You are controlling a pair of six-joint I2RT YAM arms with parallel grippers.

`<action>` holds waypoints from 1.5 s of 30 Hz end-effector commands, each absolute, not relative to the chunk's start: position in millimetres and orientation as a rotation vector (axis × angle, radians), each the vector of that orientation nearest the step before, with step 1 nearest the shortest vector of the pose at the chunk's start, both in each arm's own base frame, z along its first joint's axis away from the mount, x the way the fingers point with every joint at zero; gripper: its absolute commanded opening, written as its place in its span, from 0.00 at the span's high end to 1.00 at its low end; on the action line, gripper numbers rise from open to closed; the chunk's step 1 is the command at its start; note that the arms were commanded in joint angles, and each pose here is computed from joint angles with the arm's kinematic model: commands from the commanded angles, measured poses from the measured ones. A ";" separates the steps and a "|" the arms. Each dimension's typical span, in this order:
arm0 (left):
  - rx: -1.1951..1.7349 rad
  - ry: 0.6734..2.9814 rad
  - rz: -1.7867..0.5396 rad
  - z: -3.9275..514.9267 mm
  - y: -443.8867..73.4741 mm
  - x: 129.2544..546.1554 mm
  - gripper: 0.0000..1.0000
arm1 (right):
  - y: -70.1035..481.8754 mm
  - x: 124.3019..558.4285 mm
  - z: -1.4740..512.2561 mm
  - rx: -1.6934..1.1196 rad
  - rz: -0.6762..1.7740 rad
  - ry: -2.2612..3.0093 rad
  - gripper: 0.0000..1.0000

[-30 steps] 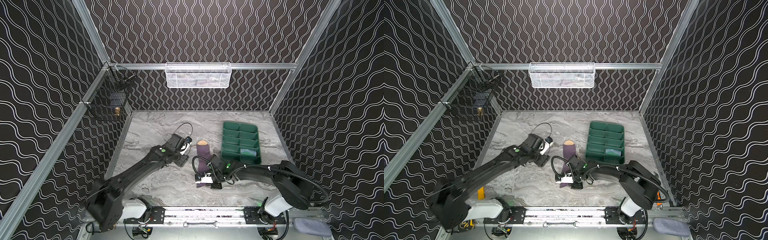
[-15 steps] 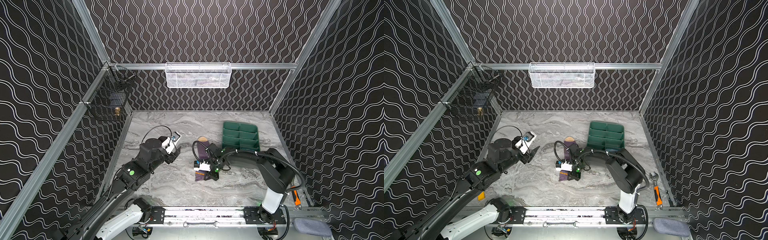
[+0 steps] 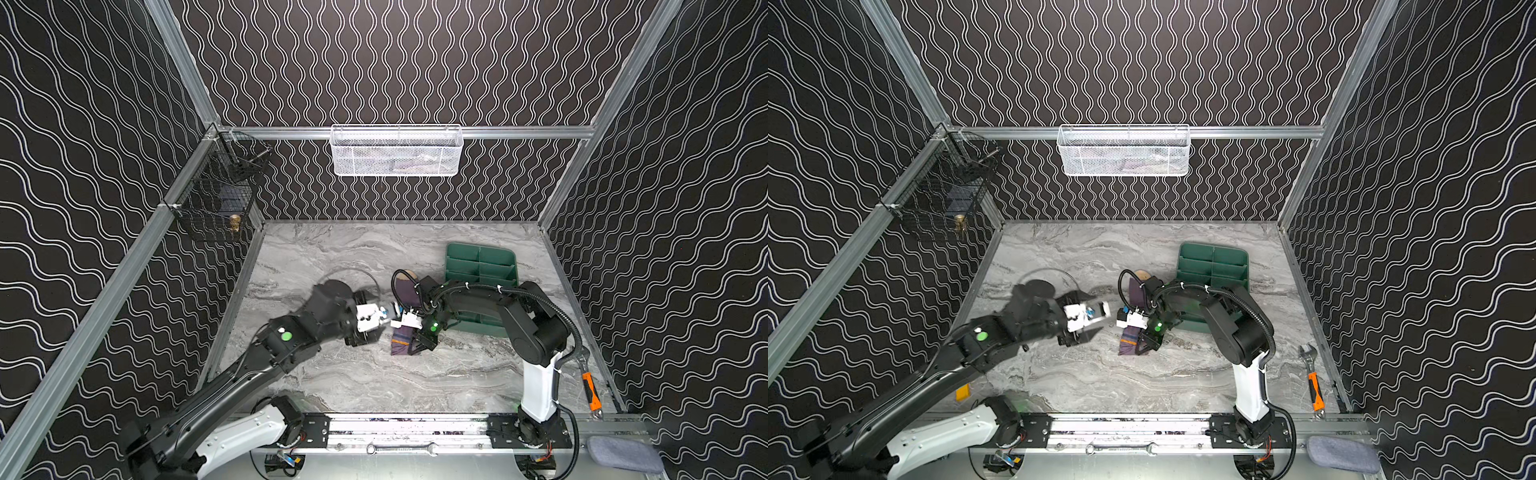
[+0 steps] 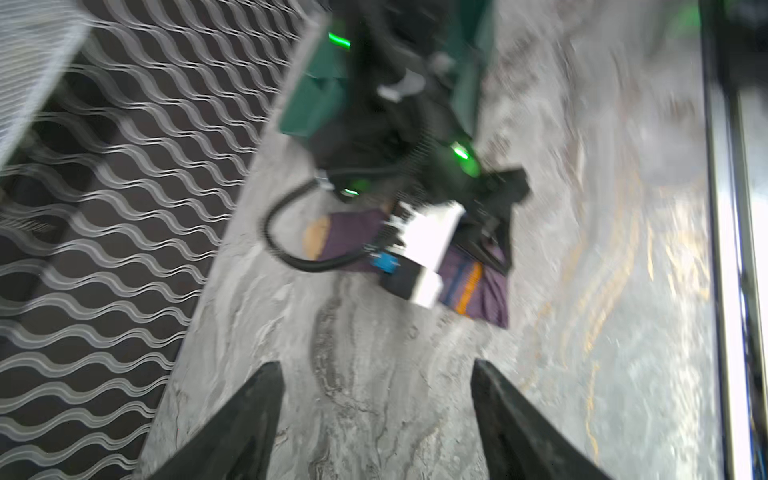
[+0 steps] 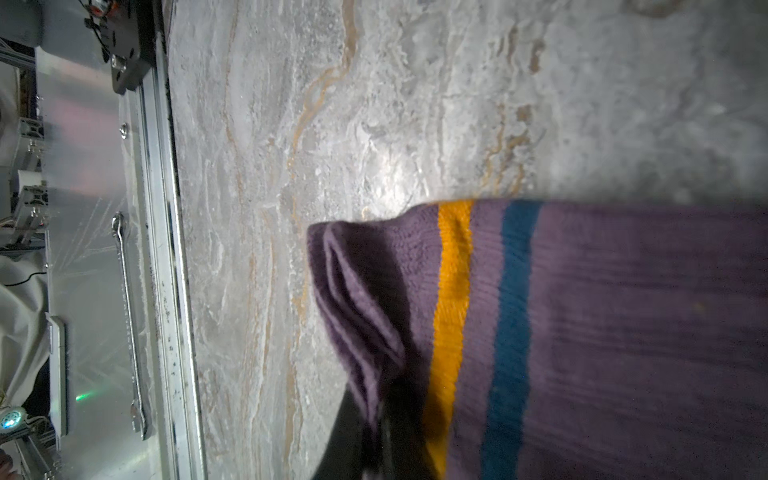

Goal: Roll the socks

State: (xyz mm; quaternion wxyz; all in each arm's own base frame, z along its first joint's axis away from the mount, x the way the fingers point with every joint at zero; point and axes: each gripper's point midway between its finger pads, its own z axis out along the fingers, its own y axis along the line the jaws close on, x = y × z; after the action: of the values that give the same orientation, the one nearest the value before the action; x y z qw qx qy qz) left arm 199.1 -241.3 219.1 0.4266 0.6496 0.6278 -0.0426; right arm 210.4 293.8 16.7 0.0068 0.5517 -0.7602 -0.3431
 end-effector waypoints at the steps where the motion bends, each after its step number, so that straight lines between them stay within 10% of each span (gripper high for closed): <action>1: 1.794 1.516 0.084 181.6 -248.6 193.1 0.25 | 284.2 215.8 7.1 1.707 -0.992 -2.395 1.00; 24: 1.790 1.844 -0.023 34.0 -290.9 229.2 0.32 | 287.9 224.7 10.9 1.751 -1.013 -2.404 1.00; 45: 1.730 2.051 0.122 4.9 -275.4 251.0 0.89 | 289.9 224.0 17.9 1.762 -1.039 -2.404 1.00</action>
State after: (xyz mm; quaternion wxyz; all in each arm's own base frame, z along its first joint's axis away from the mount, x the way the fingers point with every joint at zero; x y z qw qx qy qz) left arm 227.7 -307.3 15.1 0.2428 0.7125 0.6578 -0.0263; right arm 231.0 289.1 18.0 -0.0191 0.5628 -0.7581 -0.3289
